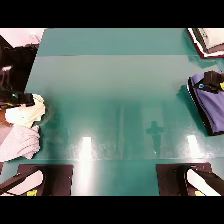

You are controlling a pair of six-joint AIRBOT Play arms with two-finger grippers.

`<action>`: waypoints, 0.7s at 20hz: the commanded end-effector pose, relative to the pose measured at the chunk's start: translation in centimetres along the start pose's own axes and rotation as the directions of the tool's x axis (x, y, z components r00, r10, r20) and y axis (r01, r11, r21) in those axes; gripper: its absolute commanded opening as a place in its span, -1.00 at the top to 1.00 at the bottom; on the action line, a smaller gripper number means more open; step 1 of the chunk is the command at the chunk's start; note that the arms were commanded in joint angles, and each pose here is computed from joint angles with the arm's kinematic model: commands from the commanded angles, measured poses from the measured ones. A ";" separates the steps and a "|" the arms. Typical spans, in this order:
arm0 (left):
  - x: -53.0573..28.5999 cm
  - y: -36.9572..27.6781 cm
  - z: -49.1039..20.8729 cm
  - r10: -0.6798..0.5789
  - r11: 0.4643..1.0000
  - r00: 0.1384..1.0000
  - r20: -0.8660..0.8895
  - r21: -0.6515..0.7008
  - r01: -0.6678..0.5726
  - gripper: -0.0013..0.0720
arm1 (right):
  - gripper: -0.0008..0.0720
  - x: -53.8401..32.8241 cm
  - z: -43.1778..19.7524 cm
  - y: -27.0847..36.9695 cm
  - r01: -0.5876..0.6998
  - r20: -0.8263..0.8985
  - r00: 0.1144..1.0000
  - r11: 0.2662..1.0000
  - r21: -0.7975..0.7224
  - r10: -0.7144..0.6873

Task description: Fold the shirts.

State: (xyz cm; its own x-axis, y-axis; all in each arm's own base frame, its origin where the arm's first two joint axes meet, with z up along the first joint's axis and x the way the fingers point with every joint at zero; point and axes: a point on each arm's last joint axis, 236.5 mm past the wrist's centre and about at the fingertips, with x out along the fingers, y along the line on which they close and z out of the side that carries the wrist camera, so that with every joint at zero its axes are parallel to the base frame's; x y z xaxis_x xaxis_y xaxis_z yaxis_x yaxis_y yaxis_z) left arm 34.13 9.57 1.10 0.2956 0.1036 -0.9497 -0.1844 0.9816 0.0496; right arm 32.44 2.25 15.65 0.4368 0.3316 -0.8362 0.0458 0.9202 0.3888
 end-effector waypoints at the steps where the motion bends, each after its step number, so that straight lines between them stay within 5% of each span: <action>1: 2.8 0.9 -0.7 0.017 1.000 1.000 -0.008 -0.015 -0.017 -0.85 | 0.93 0.0 0.1 0.0 0.000 0.004 1.000 1.000 0.000 0.000; 4: 2.9 0.9 -0.6 0.016 0.998 1.000 -0.008 -0.057 -0.017 -0.83 | 0.93 0.0 0.2 0.0 0.000 0.007 1.000 1.000 0.000 0.000; 6: 2.5 0.8 -0.5 0.013 0.998 1.000 -0.010 -0.059 -0.013 0.71 | 0.93 0.0 0.2 0.0 0.000 0.007 1.000 1.000 0.000 0.000; 7: 2.1 0.6 -0.2 0.002 0.998 1.000 -0.006 -0.061 -0.003 0.91 | 0.93 0.0 0.2 0.0 0.000 0.007 1.000 1.000 0.000 0.000; 11: -4.4 -2.3 5.0 -0.131 0.991 0.980 0.152 -0.004 0.133 0.91 | 0.93 -0.1 0.3 0.1 -0.001 0.014 1.000 1.000 -0.001 0.001; 14: -17.2 -10.8 9.6 -0.486 0.871 0.795 0.364 0.278 0.405 0.91 | 0.93 -0.4 1.1 0.4 -0.007 0.058 0.998 1.000 -0.004 0.007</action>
State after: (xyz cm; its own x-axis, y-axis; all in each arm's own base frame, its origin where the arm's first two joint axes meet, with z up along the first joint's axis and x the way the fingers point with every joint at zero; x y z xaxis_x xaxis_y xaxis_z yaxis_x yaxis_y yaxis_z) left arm 39.12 6.05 10.05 0.5332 -0.0595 -0.8439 -0.0837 0.9889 -0.1226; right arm 32.85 2.21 16.02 0.4602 0.3284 -0.8249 0.0432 0.9197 0.3903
